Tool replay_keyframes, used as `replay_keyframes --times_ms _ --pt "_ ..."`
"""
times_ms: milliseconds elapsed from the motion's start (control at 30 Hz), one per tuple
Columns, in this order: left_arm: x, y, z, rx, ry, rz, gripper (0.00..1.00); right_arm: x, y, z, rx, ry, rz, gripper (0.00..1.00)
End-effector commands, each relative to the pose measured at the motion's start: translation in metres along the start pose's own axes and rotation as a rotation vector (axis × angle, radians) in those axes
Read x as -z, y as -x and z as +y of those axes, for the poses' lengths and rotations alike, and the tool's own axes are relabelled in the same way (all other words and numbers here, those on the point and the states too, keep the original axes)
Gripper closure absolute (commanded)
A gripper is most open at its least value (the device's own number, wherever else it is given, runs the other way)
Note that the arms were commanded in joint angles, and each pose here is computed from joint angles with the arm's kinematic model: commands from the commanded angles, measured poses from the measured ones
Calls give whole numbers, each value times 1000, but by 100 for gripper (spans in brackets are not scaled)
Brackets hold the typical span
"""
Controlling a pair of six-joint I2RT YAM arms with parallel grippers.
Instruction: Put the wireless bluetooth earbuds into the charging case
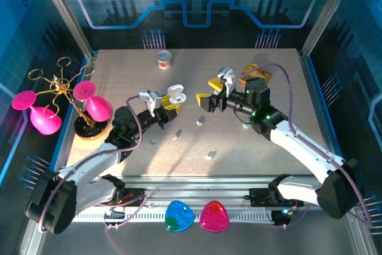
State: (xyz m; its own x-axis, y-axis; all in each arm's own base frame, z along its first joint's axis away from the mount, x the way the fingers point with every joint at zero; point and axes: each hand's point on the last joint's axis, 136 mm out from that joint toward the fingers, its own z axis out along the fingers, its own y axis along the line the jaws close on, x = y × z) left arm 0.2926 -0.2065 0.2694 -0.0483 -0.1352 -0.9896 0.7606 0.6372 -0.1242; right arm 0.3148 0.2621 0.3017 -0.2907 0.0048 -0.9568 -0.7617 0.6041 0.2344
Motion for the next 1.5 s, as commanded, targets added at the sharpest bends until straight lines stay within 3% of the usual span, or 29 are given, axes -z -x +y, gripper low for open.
replay_keyframes --times_ms 0,300,500,867,1067,1467 --pt "9 28 24 -79 164 -63 74 -8 -44 -55 -162 -253 124 22" --pt "38 46 52 -109 397 -72 74 -54 -145 -82 -197 -421 469 22" --pt "50 49 77 -71 510 -66 74 -77 -192 -84 -117 -527 676 35" --pt "54 61 104 -69 605 -64 74 -86 -222 -77 65 -663 909 58" --pt "56 59 109 -64 615 -62 74 -83 -232 -71 120 -737 997 61" --pt "58 60 114 -56 625 -59 74 -82 -248 -64 148 -811 1049 64"
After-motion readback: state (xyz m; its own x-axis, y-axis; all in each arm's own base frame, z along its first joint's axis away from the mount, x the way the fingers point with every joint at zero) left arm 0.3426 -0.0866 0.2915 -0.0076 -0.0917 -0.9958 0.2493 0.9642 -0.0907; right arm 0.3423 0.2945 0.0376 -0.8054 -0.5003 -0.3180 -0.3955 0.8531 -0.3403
